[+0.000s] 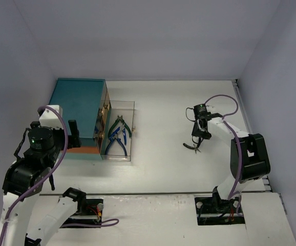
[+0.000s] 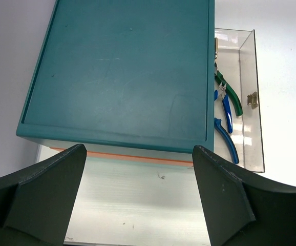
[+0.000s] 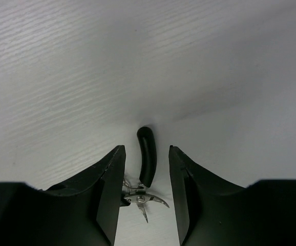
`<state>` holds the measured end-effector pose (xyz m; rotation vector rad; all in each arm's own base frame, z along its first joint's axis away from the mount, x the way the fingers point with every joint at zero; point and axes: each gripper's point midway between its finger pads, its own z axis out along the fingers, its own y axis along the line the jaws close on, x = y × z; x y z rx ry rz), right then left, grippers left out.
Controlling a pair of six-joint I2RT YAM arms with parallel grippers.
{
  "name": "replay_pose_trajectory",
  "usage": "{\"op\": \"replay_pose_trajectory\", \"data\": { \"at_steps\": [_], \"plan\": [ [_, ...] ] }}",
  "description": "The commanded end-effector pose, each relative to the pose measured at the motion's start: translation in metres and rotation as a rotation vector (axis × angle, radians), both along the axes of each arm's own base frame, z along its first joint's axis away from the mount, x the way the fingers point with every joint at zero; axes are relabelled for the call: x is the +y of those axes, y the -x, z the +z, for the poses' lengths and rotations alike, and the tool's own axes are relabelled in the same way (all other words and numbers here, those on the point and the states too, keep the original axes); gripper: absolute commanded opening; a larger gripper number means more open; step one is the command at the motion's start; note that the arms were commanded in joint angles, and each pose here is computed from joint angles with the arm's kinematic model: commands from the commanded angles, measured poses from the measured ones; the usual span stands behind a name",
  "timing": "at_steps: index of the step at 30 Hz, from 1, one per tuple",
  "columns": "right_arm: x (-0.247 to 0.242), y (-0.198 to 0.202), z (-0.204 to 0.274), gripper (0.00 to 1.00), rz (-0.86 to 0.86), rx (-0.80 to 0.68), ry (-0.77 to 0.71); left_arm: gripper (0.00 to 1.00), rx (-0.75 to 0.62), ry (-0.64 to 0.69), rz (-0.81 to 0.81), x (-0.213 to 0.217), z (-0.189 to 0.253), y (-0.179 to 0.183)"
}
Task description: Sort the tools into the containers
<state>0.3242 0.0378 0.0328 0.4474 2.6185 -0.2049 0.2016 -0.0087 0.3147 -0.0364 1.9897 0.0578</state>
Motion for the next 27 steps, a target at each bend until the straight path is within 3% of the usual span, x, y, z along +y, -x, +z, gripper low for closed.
{"op": "replay_pose_trajectory", "data": {
  "at_steps": [1, 15, 18, 23, 27],
  "plan": [
    [-0.009, 0.002, -0.006, 0.34, -0.046, 0.015, -0.013, 0.81, -0.038, 0.030, 0.001, -0.004, 0.013, -0.009],
    [-0.006, 0.010, -0.032, 0.19, -0.036, 0.079, -0.094, 0.81, -0.035, 0.016, -0.001, -0.003, 0.013, -0.009],
    [-0.004, 0.013, -0.034, 0.00, -0.025, 0.086, -0.100, 0.81, -0.036, 0.016, 0.000, -0.004, 0.014, -0.011],
    [0.013, -0.012, 0.007, 0.00, 0.041, -0.045, -0.123, 0.81, -0.030, 0.009, 0.002, -0.004, 0.015, -0.014],
    [0.059, -0.047, 0.075, 0.00, 0.171, -0.227, -0.179, 0.81, -0.025, 0.010, 0.004, -0.004, 0.014, -0.016]
  ]
}}
